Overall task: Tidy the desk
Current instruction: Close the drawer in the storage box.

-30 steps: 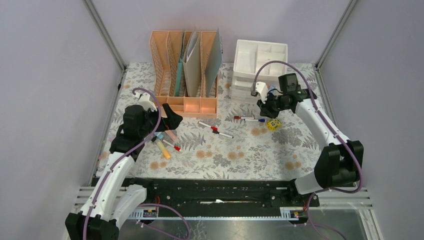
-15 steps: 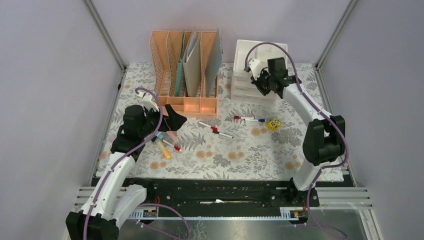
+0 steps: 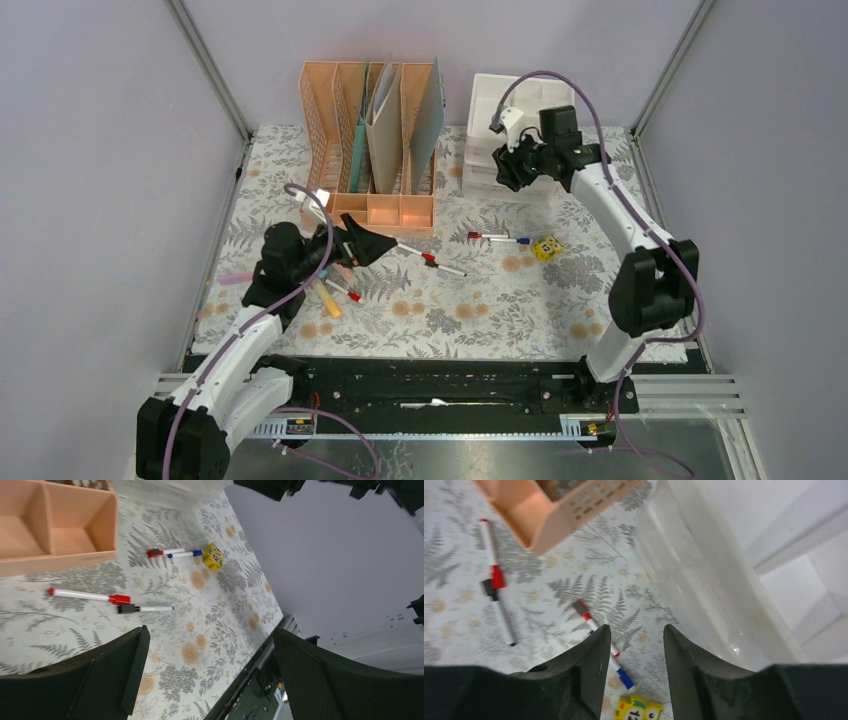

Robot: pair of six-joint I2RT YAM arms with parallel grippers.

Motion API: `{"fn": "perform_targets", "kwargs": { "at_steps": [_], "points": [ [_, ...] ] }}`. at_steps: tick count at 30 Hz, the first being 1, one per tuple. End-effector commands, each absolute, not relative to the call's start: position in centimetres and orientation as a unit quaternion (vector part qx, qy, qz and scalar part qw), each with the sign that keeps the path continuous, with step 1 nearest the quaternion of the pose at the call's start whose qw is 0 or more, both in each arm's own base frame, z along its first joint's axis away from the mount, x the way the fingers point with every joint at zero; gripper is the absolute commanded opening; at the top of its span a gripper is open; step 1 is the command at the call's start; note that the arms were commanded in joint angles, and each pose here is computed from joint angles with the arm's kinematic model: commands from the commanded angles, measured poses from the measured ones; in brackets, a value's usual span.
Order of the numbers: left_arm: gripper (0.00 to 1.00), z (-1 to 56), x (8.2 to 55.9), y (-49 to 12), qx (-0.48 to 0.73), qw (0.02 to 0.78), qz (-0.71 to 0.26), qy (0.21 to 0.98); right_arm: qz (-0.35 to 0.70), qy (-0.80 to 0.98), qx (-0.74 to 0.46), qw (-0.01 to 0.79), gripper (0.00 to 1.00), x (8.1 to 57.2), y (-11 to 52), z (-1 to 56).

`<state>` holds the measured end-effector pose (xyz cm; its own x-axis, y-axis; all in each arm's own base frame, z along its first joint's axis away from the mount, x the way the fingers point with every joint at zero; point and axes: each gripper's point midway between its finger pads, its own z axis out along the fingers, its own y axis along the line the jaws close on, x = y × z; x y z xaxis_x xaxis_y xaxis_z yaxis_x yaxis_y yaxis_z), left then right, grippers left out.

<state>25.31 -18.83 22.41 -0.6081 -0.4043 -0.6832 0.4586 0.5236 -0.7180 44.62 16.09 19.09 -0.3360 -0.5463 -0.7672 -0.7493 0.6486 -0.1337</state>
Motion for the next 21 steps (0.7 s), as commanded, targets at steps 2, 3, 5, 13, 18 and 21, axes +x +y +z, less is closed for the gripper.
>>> {"fn": "perform_targets", "kwargs": {
  "at_steps": [2, 3, 5, 13, 18, 21],
  "points": [
    [0.99, 25.3, 25.4, -21.7, 0.035, 0.469, -0.529, 0.706, 0.229, 0.765, -0.375, 0.471, 0.54, 41.1, 17.1, 27.7],
    [0.99, 25.3, 25.5, -22.1, 0.033, 0.470, -0.530, 0.705, 0.235, 0.766, -0.362, 0.476, 0.54, 41.5, 16.6, 28.3],
    [0.99, 25.1, 25.2, -23.4, 0.035, 0.464, -0.534, 0.706, 0.233, 0.770, -0.340, 0.486, 0.55, 42.5, 15.6, 29.4],
    [0.99, 25.0, 26.3, -28.3, 0.027, 0.445, -0.561, 0.697, 0.254, 0.783, -0.253, 0.508, 0.61, 45.5, 13.1, 31.2],
    [0.99, 23.6, 27.7, -31.3, 0.034, 0.428, -0.556, 0.712, 0.231, 0.797, -0.202, 0.520, 0.61, 46.9, 11.9, 31.1],
    [0.99, 23.0, 28.5, -32.5, 0.036, 0.424, -0.553, 0.717, 0.192, 0.802, -0.178, 0.537, 0.62, 47.5, 10.4, 31.3]
  ]
}}
